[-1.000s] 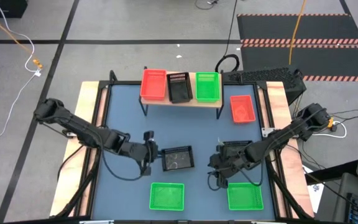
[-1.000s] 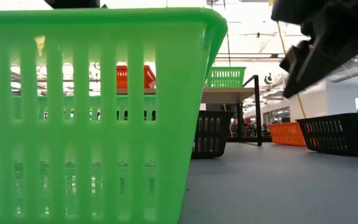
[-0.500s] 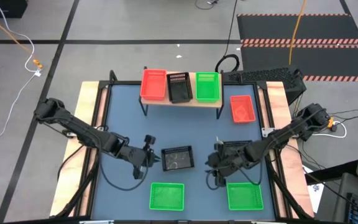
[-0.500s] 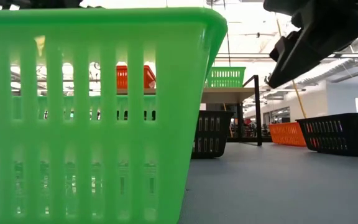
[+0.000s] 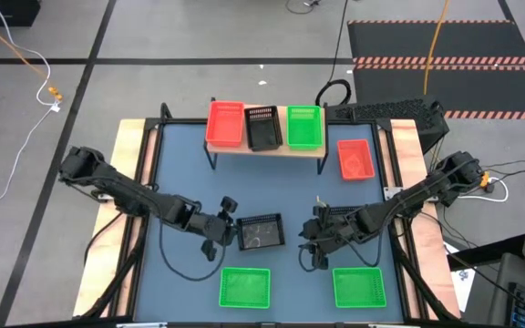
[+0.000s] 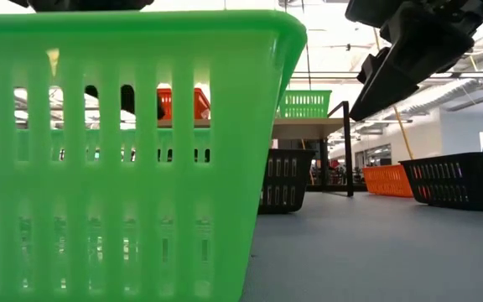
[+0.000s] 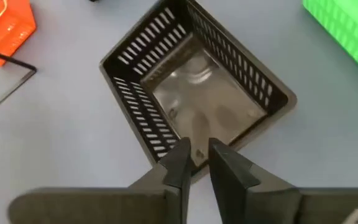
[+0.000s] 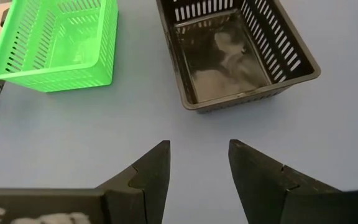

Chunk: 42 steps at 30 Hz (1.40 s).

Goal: Stack baskets on shelf by color
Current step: Stack the left black bin on the other black bin on the shelf

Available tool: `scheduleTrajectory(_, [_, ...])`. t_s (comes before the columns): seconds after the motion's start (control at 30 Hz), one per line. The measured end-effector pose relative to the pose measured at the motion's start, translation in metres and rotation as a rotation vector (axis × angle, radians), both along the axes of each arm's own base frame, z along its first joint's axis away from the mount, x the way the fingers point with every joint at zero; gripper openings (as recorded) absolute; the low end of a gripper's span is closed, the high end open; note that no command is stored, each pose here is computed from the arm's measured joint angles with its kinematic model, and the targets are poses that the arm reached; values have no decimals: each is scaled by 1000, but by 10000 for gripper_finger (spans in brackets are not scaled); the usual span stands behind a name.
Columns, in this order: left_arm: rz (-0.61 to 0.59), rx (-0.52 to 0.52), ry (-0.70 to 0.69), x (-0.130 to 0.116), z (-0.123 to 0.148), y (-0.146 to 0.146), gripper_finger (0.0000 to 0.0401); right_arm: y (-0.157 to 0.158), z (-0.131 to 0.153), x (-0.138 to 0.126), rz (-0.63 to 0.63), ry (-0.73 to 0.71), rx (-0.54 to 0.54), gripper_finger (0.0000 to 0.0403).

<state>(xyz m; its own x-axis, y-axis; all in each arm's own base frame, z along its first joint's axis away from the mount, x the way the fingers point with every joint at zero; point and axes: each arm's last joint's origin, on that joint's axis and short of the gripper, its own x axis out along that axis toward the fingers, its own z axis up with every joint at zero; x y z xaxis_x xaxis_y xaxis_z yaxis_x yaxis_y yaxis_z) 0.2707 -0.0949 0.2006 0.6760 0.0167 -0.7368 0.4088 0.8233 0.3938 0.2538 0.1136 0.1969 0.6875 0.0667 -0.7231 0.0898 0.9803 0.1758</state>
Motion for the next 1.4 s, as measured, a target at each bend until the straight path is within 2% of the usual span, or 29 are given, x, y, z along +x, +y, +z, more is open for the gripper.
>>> scheduleTrajectory(0.07, [24,-34,-15,3,1,2,82,0,0,0,-2,0,4,157])
scheduleTrajectory(0.17, [-11,-37,-8,3,1,3,118,0,0,0,-6,3,9,157])
scheduleTrajectory(0.37, [-199,132,25,5,-7,2,173,0,0,0,-7,5,8,157])
scheduleTrajectory(0.53, [-334,179,95,10,-25,-2,179,0,0,0,-28,-1,-1,157])
scheduleTrajectory(0.77, [-357,227,192,16,-54,-4,132,0,0,0,-30,-2,-4,157])
scheduleTrajectory(0.97, [-325,219,176,16,-51,-3,38,0,0,0,-31,-2,-3,157])
scheduleTrajectory(1.03, [-318,212,154,15,-44,-3,12,0,0,0,-31,-2,-3,157])
scheduleTrajectory(1.2, [-277,173,56,10,-20,-1,16,0,0,0,-33,-2,-3,157])
scheduleTrajectory(1.4, [-137,105,-287,9,44,-2,6,-1,0,0,-66,-10,-6,157])
